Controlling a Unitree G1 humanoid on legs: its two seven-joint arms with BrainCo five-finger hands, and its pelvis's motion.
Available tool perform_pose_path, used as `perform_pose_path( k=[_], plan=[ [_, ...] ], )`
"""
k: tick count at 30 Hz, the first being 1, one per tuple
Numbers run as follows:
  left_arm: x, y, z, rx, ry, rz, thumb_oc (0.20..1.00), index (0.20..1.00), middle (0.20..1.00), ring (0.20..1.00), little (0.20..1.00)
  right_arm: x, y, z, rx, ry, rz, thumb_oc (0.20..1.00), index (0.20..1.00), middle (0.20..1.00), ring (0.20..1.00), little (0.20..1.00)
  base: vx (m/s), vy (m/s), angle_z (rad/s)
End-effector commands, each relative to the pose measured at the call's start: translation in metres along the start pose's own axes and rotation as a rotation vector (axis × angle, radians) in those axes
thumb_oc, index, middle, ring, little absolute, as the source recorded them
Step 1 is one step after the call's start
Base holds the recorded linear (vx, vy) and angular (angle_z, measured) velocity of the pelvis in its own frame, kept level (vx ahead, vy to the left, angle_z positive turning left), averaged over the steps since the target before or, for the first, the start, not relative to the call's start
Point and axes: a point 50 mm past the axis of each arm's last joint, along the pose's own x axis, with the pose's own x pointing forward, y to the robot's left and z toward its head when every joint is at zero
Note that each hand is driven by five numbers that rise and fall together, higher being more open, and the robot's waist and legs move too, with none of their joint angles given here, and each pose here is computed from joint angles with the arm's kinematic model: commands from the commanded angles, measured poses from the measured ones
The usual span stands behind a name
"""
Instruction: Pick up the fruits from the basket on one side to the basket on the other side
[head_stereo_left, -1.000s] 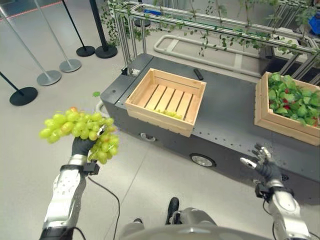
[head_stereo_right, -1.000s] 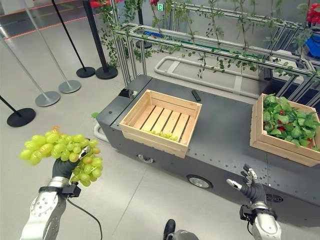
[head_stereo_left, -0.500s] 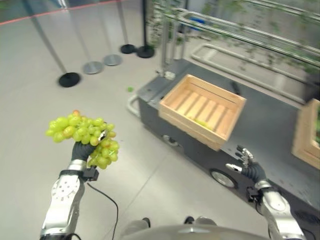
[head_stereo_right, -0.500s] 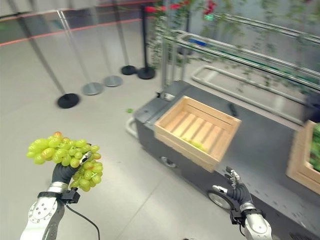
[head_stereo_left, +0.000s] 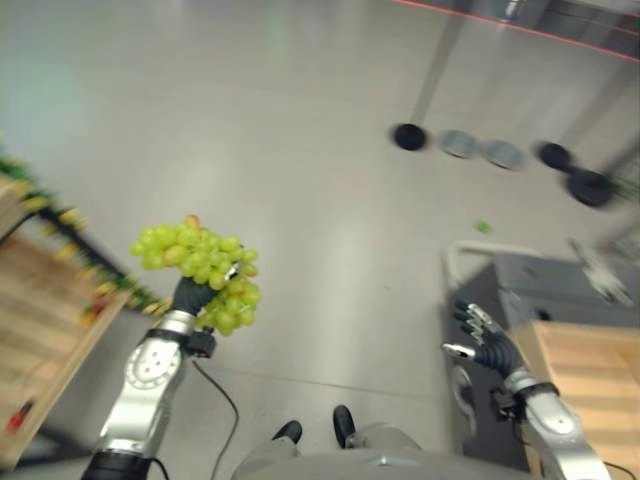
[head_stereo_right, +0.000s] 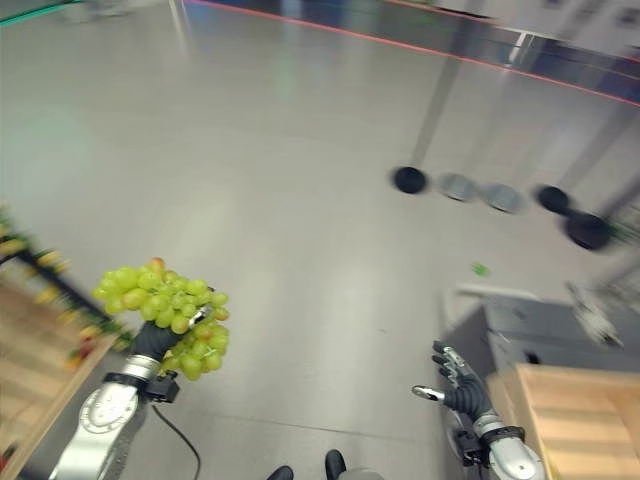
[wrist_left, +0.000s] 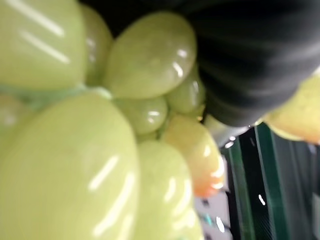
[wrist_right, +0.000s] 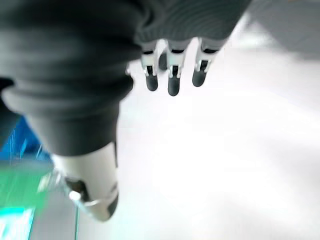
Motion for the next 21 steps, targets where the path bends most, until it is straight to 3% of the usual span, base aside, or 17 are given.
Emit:
perform_pose_path(
  k=[1, 6, 13, 21],
  plan=[
    [0.018, 0.0, 0.056, -0.019, -0.3, -0.015, 0.2, 0.2, 0.2, 0.2, 0.2, 0.007, -0.014, 0.049, 0.0, -0.249, -0.032, 1.0, 1.0, 1.0, 1.0, 1.0, -0.24, -0.192, 1.78],
    [0.021, 0.007, 0.058, -0.022, -0.314, 0.023, 0.2, 0.2, 0.2, 0.2, 0.2, 0.023, -0.017, 0.066, -0.098, -0.289, -0.035, 1.0, 1.0, 1.0, 1.0, 1.0, -0.16, -0.092, 1.72],
    [0.013, 0.015, 0.054, -0.076, -0.311, 0.084, 0.2, 0.2, 0.2, 0.2, 0.2, 0.015, -0.009, 0.041, 0.03, -0.223, -0.065, 1.0, 1.0, 1.0, 1.0, 1.0, 0.02, -0.039, 1.24],
    [0.004, 0.038, 0.035, -0.082, -0.238, 0.256, 0.2, 0.2, 0.2, 0.2, 0.2, 0.018, -0.01, 0.039, 0.067, -0.221, -0.151, 1.0, 1.0, 1.0, 1.0, 1.0, 0.12, 0.231, 1.2]
  ],
)
